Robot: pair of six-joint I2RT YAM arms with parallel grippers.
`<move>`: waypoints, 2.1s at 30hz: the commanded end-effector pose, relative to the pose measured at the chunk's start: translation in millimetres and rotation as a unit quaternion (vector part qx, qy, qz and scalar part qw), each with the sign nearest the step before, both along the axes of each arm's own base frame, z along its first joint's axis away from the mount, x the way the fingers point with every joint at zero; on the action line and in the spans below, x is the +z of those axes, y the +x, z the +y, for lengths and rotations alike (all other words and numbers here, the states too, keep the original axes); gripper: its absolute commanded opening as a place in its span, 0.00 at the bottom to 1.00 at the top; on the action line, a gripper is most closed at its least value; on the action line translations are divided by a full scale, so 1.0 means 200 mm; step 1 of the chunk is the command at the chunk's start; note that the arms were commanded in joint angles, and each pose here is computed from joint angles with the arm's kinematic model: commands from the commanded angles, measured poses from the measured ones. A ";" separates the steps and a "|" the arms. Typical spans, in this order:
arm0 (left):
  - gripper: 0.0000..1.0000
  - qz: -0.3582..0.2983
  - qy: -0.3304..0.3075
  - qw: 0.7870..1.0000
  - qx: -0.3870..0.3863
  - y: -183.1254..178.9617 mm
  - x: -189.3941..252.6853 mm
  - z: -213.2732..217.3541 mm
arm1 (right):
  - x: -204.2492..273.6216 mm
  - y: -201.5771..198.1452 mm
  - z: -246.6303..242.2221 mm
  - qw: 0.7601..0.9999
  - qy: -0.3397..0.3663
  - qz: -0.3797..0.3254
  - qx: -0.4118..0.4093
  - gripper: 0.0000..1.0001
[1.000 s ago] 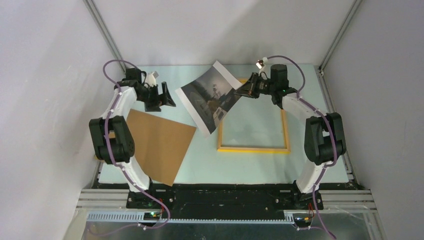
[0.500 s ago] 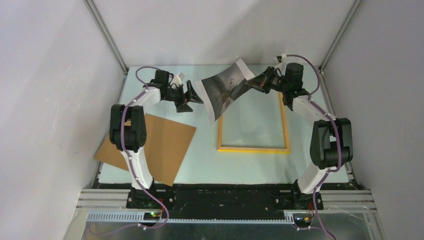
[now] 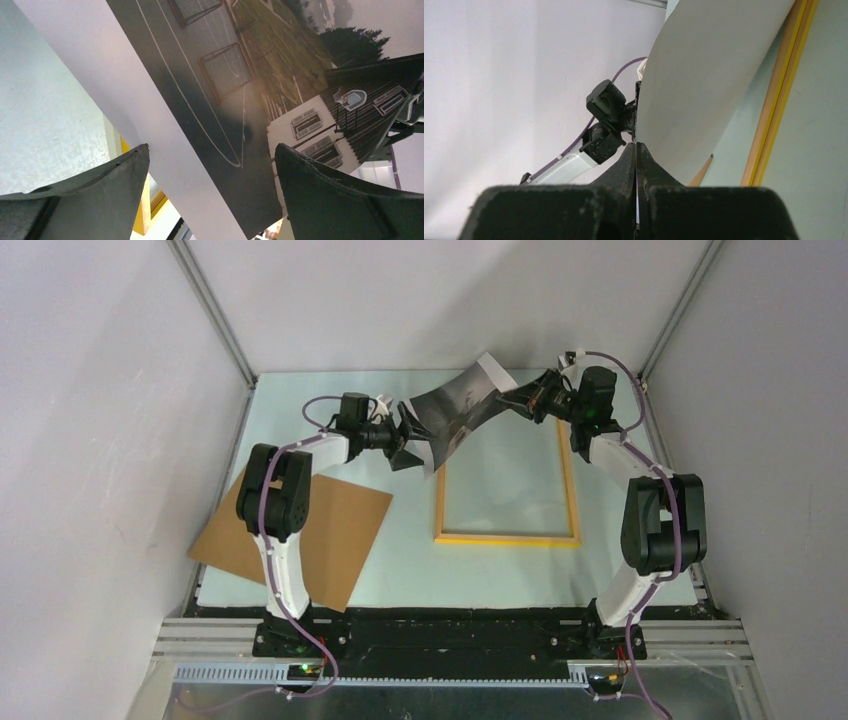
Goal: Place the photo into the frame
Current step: Turn over the photo from the photo frame.
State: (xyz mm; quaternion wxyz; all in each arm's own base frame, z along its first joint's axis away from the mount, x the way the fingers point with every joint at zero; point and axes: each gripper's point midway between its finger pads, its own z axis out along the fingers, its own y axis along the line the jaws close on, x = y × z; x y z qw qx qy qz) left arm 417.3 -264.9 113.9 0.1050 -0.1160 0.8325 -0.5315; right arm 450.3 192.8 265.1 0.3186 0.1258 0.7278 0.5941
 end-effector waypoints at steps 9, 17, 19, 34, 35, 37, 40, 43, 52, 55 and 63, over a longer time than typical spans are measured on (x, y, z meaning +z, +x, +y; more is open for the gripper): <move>1.00 -0.007 -0.021 0.999 0.033 0.00 0.01 0.01 | 0.08 0.02 -0.05 0.999 0.025 -0.021 -0.005 0.00; 1.00 0.008 -0.012 0.999 0.042 -0.02 -0.04 0.00 | 0.14 0.00 -0.06 0.999 0.030 -0.032 -0.006 0.00; 1.00 -0.002 -0.018 0.999 0.042 0.02 -0.01 -0.03 | 0.13 -0.01 -0.06 0.999 0.029 -0.033 -0.005 0.00; 0.98 0.016 -0.060 0.997 0.053 0.06 -0.06 -0.14 | 0.16 -0.04 -0.06 0.998 0.037 -0.042 -0.008 0.00; 0.98 0.014 -0.059 0.997 0.053 0.05 -0.05 -0.14 | 0.16 -0.04 -0.06 0.998 0.037 -0.044 -0.009 0.00; 0.98 0.009 -0.057 0.997 0.052 0.04 -0.05 -0.12 | 0.16 -0.04 -0.07 0.998 0.031 -0.048 -0.010 0.00; 0.98 -0.006 -0.051 0.997 0.058 0.05 -0.04 -0.08 | 0.16 -0.05 -0.08 0.998 0.009 -0.061 -0.011 0.00; 0.98 -0.017 -0.047 0.997 0.066 0.07 -0.02 -0.04 | 0.14 -0.07 -0.08 0.993 -0.062 -0.097 -0.006 0.00; 0.97 -0.060 -0.009 0.995 0.077 0.15 0.05 0.12 | 0.17 -0.08 -0.26 0.961 -0.230 -0.140 -0.061 0.00; 0.98 -0.083 0.025 0.994 0.069 0.17 0.05 0.18 | 0.22 -0.12 -0.36 0.929 -0.321 -0.167 -0.074 0.00; 0.98 -0.099 0.089 0.990 0.046 0.18 0.07 0.24 | 0.45 -0.27 -0.61 0.765 -0.579 -0.243 -0.142 0.00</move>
